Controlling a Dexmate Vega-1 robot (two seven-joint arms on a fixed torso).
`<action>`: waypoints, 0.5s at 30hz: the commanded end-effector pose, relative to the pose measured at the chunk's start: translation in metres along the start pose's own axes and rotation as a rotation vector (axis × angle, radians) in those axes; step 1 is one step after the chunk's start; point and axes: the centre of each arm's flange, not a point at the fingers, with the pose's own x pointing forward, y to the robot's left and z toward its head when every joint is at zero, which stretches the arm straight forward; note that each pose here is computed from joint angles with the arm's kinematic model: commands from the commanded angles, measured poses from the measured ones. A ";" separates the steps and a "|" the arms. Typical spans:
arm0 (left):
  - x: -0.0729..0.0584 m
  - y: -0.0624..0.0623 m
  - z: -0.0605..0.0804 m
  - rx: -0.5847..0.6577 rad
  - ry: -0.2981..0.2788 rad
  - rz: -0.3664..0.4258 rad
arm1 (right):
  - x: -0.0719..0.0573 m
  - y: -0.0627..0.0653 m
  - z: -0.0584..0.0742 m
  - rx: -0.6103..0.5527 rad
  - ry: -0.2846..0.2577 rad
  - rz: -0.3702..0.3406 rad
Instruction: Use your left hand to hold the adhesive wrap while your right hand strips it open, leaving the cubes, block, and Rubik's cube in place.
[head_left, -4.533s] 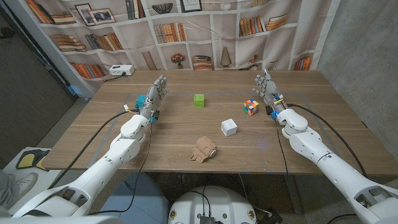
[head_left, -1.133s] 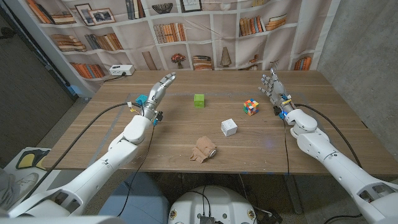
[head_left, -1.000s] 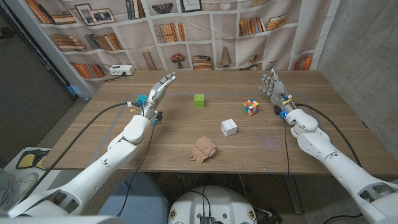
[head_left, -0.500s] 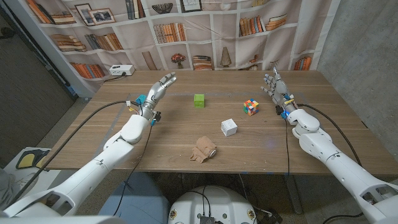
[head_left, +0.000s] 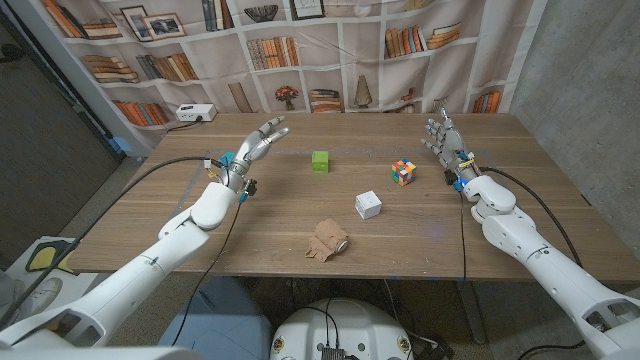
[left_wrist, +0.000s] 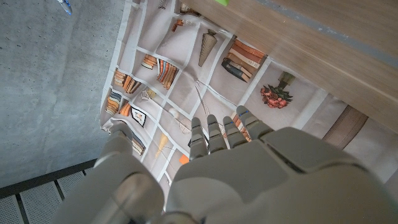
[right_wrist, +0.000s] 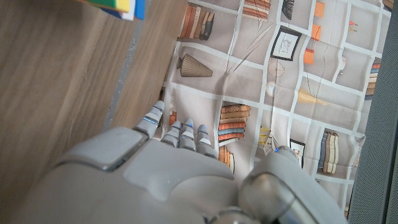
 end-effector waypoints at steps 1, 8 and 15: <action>-0.006 0.001 0.007 0.079 -0.020 -0.013 | -0.004 0.001 0.000 0.003 -0.003 -0.002; -0.011 0.000 0.011 0.121 -0.024 -0.028 | -0.005 0.003 -0.002 0.010 -0.001 -0.004; -0.015 -0.002 0.015 0.152 -0.023 -0.034 | -0.007 0.004 -0.006 0.017 -0.001 -0.005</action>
